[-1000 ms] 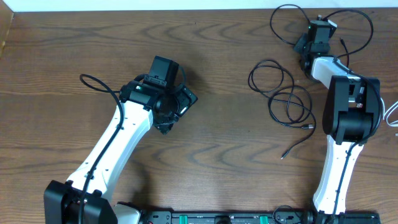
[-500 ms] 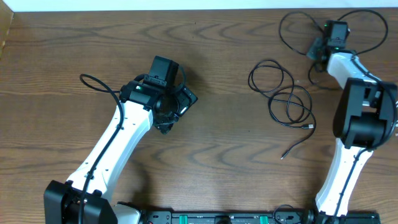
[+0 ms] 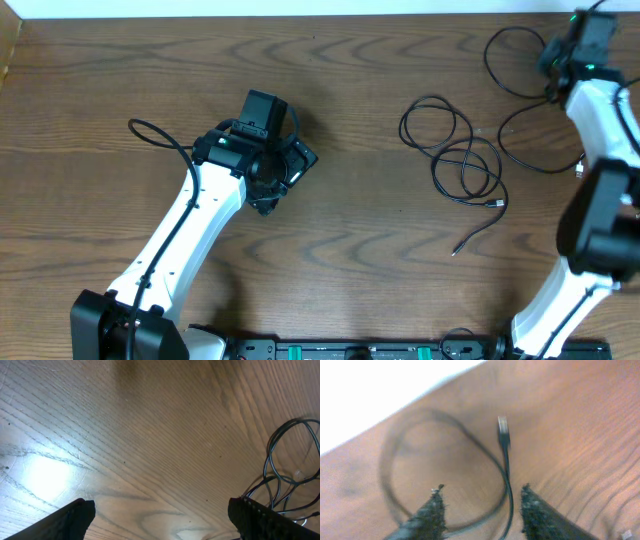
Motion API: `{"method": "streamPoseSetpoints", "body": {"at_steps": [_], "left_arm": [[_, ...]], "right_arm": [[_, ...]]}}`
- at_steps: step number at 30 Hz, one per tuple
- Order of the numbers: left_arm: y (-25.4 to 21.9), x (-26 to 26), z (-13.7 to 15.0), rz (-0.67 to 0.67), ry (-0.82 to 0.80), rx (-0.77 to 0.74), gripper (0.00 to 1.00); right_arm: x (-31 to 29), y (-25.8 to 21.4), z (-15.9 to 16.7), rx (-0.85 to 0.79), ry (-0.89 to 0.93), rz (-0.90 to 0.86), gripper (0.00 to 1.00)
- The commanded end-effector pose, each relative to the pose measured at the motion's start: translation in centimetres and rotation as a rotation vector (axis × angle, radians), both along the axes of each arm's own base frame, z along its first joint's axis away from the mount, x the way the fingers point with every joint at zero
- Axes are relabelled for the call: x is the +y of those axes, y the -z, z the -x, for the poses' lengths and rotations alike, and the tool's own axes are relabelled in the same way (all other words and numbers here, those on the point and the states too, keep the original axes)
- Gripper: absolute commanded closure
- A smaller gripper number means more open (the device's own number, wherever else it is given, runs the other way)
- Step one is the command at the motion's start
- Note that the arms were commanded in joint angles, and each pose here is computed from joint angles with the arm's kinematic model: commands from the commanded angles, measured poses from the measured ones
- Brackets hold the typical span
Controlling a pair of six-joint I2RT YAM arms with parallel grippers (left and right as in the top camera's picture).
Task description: Untangle cables
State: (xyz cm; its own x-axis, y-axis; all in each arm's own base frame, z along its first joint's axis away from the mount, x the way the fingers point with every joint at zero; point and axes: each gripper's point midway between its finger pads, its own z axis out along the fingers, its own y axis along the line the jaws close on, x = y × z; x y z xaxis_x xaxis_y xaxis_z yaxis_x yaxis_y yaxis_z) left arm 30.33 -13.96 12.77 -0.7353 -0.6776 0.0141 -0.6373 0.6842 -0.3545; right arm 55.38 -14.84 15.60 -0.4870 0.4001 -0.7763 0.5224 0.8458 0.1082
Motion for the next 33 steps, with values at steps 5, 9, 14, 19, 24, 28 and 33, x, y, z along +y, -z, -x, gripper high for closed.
{"method": "streamPoseSetpoints", "body": {"at_steps": [5, 9, 14, 19, 24, 28, 33], "left_arm": [[0.3, 0.3, 0.1, -0.014, 0.002, 0.002, 0.08], [0.3, 0.3, 0.1, -0.014, 0.002, 0.002, 0.08], [0.3, 0.3, 0.1, -0.014, 0.002, 0.002, 0.08], [0.3, 0.3, 0.1, -0.014, 0.002, 0.002, 0.08], [0.3, 0.3, 0.1, -0.014, 0.002, 0.002, 0.08], [0.3, 0.3, 0.1, -0.014, 0.002, 0.002, 0.08], [0.3, 0.3, 0.1, -0.014, 0.002, 0.002, 0.08]], "right_arm": [[1.4, -16.0, 4.4, -0.251, -0.036, 0.073, 0.31], [2.6, -21.1, 9.2, -0.29, -0.043, 0.076, 0.32], [5.2, -25.7, 13.8, -0.364, -0.128, 0.044, 0.37], [6.3, -26.8, 17.0, -0.377, -0.152, 0.037, 0.39], [7.2, -23.7, 19.0, -0.361, -0.165, 0.023, 0.41], [9.0, -19.8, 20.7, -0.388, -0.237, -0.007, 0.41], [10.7, -17.2, 23.4, -0.419, -0.304, -0.034, 0.41]]}}
